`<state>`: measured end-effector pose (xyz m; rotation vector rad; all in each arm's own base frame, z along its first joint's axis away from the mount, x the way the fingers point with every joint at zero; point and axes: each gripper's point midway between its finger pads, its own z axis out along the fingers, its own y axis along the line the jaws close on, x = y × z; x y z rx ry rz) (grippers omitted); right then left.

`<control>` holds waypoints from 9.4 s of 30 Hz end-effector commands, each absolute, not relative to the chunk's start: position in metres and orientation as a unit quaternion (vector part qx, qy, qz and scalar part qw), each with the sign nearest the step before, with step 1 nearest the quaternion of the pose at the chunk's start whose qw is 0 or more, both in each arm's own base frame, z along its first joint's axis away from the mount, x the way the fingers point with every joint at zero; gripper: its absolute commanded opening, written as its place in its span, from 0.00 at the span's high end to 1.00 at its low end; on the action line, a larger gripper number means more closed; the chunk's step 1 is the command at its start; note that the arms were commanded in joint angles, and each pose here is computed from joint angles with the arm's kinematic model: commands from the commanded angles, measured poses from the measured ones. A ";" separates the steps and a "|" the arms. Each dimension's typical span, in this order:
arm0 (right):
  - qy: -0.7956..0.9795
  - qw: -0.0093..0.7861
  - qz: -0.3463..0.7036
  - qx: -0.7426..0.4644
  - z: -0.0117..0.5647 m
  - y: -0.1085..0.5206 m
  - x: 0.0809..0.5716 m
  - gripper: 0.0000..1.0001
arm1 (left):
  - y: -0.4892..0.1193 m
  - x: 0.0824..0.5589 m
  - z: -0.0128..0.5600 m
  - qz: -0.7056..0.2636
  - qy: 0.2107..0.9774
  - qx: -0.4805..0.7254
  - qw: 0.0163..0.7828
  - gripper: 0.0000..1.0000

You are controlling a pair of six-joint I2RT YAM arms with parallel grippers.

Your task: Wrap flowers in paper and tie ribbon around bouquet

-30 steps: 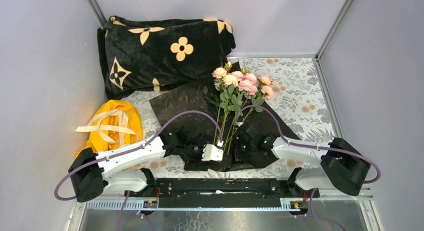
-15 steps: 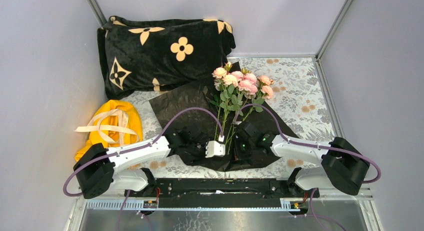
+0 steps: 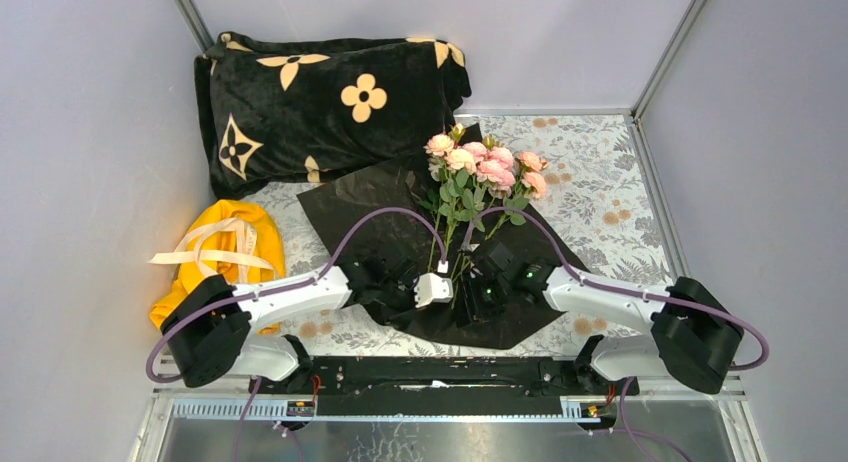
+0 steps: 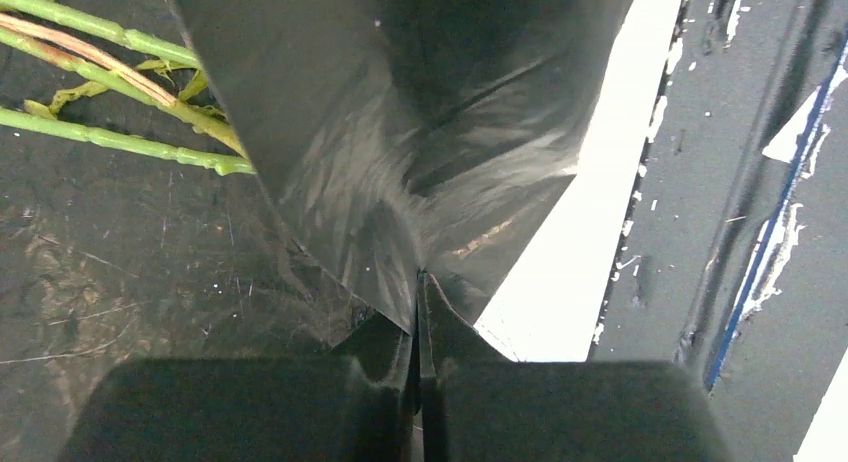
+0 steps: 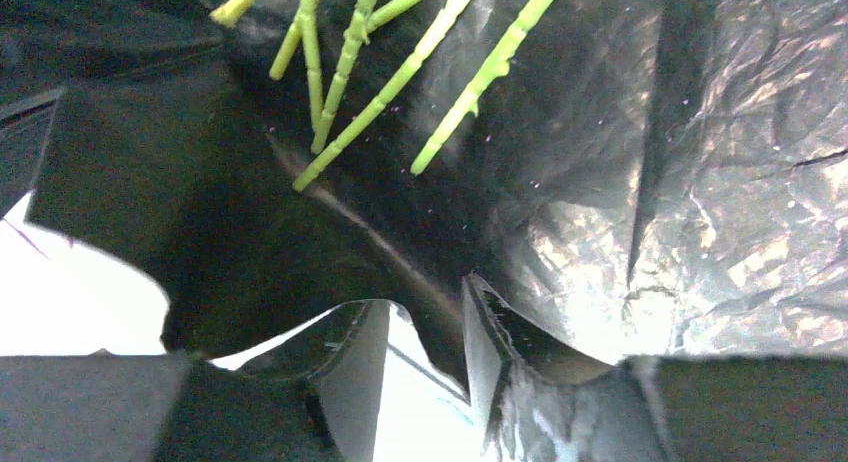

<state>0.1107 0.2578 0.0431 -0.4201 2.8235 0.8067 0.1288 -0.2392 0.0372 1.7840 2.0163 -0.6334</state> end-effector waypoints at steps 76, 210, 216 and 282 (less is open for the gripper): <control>0.945 0.049 0.278 -0.163 0.036 0.262 0.111 1.00 | -0.164 0.188 0.105 -0.186 0.792 0.561 0.153 0.31; 0.956 0.232 -0.023 0.176 0.041 0.174 0.128 1.00 | -0.201 0.116 0.171 -0.364 0.708 0.605 0.027 0.58; 0.954 0.233 0.007 0.191 0.044 0.180 0.129 1.00 | -0.212 0.083 0.163 -0.426 0.639 0.640 0.009 0.35; 0.969 0.068 0.193 0.142 -0.018 0.240 0.104 1.00 | -0.256 0.222 0.110 -0.214 0.805 0.530 0.156 0.36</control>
